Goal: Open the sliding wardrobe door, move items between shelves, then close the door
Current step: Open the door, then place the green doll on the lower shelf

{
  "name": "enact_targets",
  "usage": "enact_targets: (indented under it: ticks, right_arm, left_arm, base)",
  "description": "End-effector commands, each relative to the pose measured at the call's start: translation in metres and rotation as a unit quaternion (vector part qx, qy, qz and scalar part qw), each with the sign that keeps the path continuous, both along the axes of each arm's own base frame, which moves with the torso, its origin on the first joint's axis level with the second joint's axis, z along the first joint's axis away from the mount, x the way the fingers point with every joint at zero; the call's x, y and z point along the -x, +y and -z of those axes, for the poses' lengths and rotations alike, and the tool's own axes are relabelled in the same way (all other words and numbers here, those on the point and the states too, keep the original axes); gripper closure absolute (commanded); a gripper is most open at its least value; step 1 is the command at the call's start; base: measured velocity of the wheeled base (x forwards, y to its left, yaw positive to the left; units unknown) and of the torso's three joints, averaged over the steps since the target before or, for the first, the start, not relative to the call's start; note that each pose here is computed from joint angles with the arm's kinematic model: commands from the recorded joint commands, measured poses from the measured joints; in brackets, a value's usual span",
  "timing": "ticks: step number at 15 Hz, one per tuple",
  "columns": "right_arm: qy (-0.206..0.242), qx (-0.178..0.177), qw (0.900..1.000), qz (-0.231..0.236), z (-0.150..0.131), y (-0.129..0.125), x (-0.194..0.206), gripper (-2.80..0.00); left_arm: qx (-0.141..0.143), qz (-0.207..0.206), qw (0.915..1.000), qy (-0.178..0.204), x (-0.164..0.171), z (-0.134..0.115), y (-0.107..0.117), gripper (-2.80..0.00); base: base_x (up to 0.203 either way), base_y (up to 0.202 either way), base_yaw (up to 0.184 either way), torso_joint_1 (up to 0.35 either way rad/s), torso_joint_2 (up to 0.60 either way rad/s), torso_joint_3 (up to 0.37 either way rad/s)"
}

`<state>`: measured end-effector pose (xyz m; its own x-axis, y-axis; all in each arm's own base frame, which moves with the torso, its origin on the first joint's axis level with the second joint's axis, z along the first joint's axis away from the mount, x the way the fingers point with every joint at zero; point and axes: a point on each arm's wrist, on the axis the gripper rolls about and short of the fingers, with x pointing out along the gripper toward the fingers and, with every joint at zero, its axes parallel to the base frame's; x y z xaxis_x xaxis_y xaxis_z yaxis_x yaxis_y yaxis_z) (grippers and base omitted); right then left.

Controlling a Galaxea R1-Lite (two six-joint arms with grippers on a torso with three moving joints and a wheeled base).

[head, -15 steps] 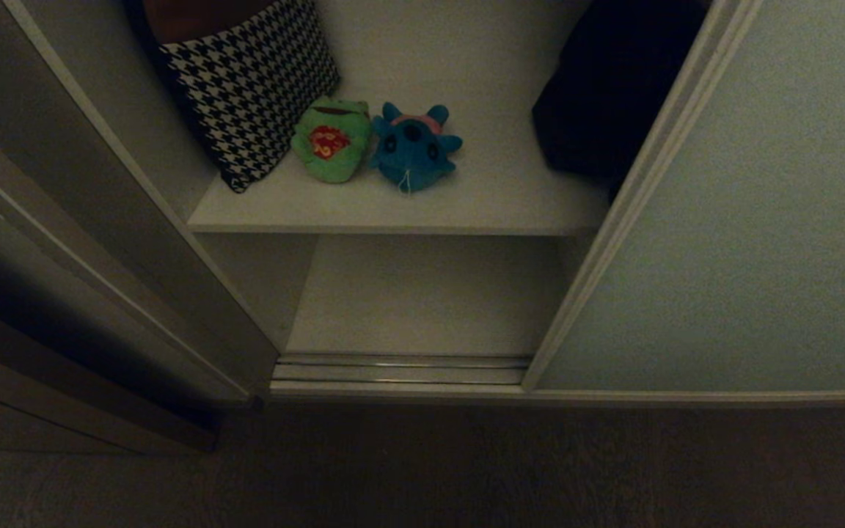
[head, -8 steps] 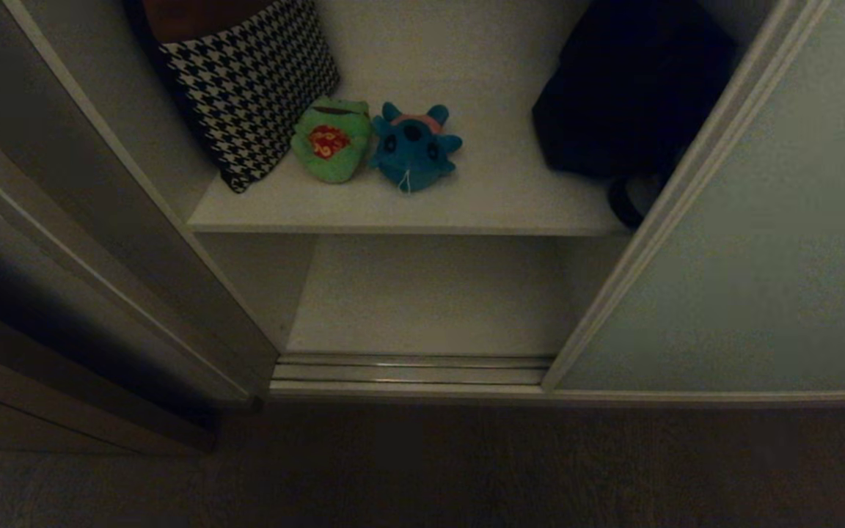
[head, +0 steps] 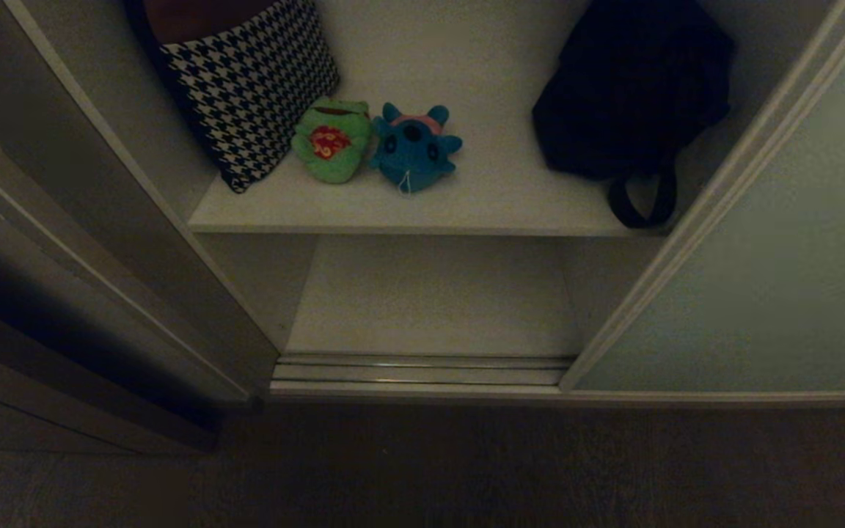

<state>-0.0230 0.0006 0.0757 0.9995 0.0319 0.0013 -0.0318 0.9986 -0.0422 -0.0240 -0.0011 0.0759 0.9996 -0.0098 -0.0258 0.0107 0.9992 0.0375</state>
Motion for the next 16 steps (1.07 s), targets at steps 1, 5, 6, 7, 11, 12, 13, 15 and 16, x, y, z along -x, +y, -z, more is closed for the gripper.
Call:
enact_targets:
  ticks: [1,5,6,7,11,12,13,15,16]
  right_arm:
    - [0.000,0.000,1.000,0.000,0.000,0.000,0.000,0.00]
    - [0.000,0.000,1.000,0.000,0.000,0.000,0.000,0.00]
    - [0.000,0.000,1.000,-0.001,0.000,0.000,0.000,0.00]
    - [0.000,0.000,1.000,0.000,0.000,0.000,0.000,0.00]
    - [0.000,0.000,1.000,-0.001,0.000,0.000,0.000,0.00]
    - [0.000,0.000,1.000,0.000,0.000,0.000,0.000,0.00]
    - [0.000,0.000,1.000,-0.001,0.000,0.000,0.000,0.00]
    - [0.000,0.000,1.000,-0.001,0.000,0.000,0.000,0.00]
    - [0.000,0.000,1.000,-0.001,0.000,0.000,0.000,0.00]
  left_arm:
    - [0.001,0.000,1.0000,-0.007,-0.001,0.000,0.000,0.00]
    - [-0.010,0.002,0.9974,-0.072,0.013,-0.040,0.000,0.00]
    - [-0.013,0.007,0.9957,-0.091,0.019,-0.060,-0.001,0.00]
    - [-0.016,0.015,0.9956,-0.091,0.019,-0.079,-0.001,0.00]
    - [-0.017,0.037,0.9990,-0.018,-0.030,-0.157,-0.001,0.00]
    - [-0.016,0.040,0.9991,-0.002,-0.052,-0.181,-0.001,0.00]
    - [-0.016,0.043,0.9989,0.009,-0.079,-0.205,0.000,0.00]
    - [-0.017,0.048,0.9985,0.019,-0.139,-0.249,0.000,0.00]
    - [-0.016,0.053,0.9983,0.021,-0.172,-0.266,0.000,0.00]
  base:
    - [0.000,0.000,0.000,0.000,0.00,0.000]
    - [0.000,0.000,0.000,0.000,0.00,0.000]
    - [0.000,0.000,0.000,0.000,0.00,0.000]
    - [0.000,0.000,0.000,0.000,0.00,0.000]
    - [0.000,0.000,0.000,0.000,0.00,0.000]
    - [0.000,0.000,0.000,0.000,0.00,0.000]
    - [0.000,0.000,0.000,0.000,0.00,0.000]
    - [0.000,0.000,0.000,0.000,0.00,0.000]
    - [0.000,0.000,0.000,0.000,0.00,0.000]
